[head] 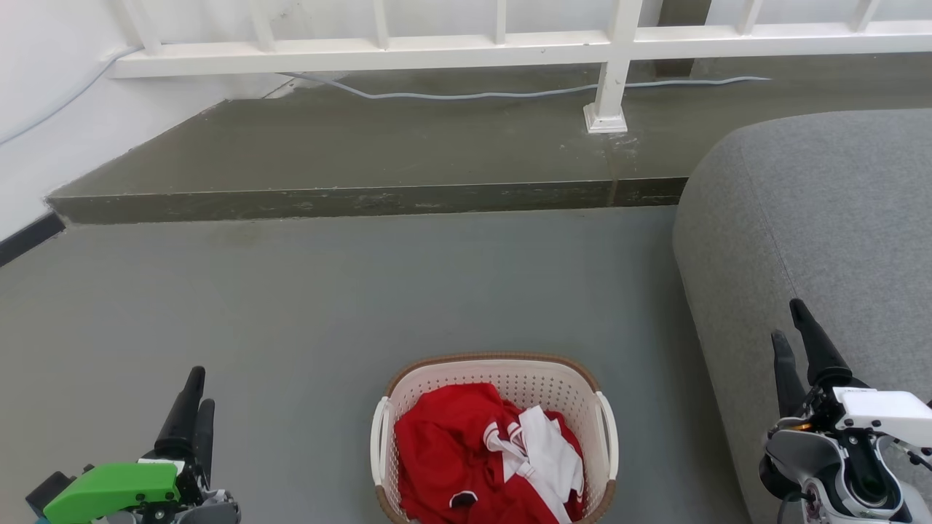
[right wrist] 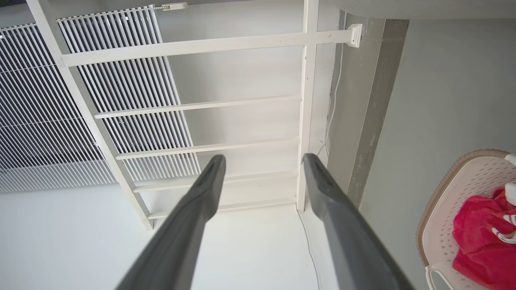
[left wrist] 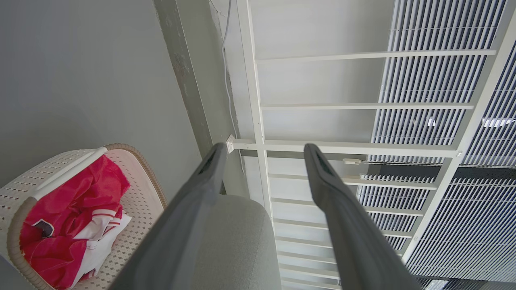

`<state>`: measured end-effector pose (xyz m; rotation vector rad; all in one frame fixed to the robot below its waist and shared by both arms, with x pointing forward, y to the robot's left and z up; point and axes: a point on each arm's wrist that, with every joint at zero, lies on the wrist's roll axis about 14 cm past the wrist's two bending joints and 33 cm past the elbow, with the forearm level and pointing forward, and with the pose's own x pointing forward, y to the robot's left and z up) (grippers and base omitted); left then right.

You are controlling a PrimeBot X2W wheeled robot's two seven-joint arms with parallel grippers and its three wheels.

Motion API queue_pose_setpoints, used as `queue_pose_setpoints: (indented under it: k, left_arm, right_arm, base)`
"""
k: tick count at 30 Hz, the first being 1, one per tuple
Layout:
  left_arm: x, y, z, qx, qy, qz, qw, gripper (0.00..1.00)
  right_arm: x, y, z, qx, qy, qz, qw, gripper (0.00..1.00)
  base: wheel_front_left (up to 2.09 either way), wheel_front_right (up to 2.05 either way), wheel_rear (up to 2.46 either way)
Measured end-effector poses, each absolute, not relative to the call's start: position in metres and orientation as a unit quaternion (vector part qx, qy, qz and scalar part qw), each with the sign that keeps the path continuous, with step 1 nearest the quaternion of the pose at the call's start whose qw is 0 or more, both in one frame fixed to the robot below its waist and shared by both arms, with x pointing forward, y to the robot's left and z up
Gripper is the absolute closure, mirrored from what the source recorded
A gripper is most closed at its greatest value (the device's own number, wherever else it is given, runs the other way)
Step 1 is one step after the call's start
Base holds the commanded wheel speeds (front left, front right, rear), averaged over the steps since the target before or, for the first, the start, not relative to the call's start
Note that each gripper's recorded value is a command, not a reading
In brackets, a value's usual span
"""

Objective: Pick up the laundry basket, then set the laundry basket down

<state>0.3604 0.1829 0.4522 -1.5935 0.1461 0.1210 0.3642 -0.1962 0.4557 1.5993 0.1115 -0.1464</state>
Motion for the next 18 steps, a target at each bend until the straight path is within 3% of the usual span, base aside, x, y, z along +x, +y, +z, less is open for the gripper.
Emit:
queue_pose_setpoints:
  k: [11, 18]
  left_arm:
    - [0.364, 0.182, 0.462, -0.706, 0.051, 0.048, 0.705, 0.00]
    - [0.366, 0.180, 0.467, -0.674, 0.049, 0.039, 0.736, 0.00]
  right_arm:
    - [0.368, -0.189, 0.465, 0.705, 0.044, -0.053, 0.706, 0.00]
    - [0.369, -0.186, 0.466, 0.674, 0.049, -0.045, 0.735, 0.00]
  base:
    - [0.00, 0.00, 0.00]
    - [0.00, 0.00, 0.00]
